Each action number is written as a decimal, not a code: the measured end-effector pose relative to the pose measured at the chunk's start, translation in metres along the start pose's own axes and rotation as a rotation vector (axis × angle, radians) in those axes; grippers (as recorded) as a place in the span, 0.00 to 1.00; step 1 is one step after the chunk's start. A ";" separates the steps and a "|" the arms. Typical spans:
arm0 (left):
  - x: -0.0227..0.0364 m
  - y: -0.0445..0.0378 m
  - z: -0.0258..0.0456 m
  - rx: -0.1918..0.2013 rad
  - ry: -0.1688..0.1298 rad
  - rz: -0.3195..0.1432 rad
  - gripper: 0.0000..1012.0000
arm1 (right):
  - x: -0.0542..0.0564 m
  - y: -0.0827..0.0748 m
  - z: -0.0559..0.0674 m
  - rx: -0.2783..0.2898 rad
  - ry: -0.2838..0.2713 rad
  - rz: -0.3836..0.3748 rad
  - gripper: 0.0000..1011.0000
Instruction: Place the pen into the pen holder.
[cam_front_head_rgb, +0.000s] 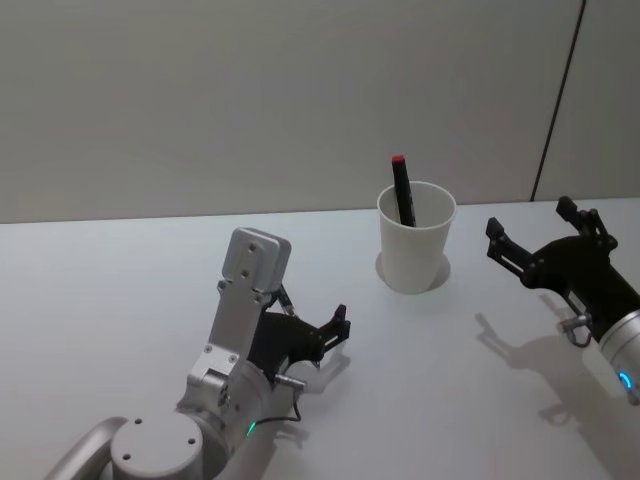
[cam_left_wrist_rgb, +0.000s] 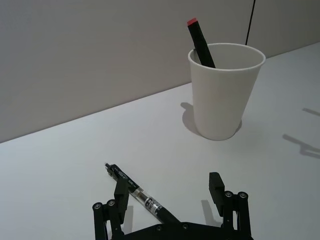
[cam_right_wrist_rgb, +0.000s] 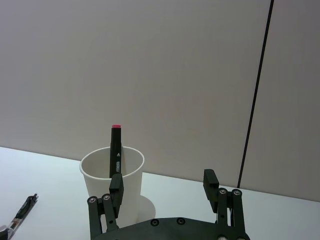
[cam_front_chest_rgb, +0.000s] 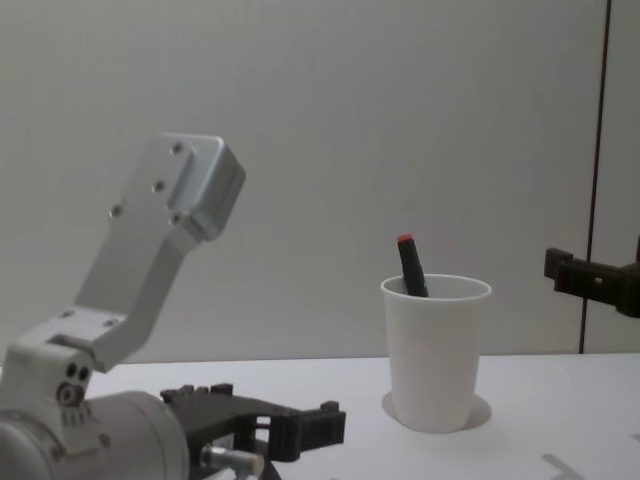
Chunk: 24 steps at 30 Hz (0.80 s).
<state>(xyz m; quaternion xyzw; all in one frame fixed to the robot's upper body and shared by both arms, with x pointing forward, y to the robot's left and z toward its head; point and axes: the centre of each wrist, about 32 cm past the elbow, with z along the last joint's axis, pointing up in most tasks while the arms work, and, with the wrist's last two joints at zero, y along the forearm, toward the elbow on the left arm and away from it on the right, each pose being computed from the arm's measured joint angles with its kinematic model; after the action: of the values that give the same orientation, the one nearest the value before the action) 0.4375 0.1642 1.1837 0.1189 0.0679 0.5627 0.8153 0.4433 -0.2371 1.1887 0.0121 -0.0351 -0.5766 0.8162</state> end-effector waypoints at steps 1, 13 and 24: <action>-0.0005 -0.0005 -0.0002 0.004 0.002 0.002 0.99 | 0.000 0.000 0.000 0.000 0.000 0.000 0.99; -0.0071 -0.0096 -0.0017 0.053 0.023 0.028 0.99 | 0.000 0.000 0.000 0.000 0.000 0.000 0.99; -0.0124 -0.0158 -0.0009 0.084 0.023 0.058 0.99 | 0.000 0.000 0.000 0.000 0.000 0.000 0.99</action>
<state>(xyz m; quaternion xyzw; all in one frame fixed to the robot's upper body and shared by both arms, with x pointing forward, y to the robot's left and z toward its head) 0.4471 0.1474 1.1783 0.1483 0.0971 0.5843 0.7920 0.4433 -0.2371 1.1887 0.0121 -0.0351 -0.5766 0.8162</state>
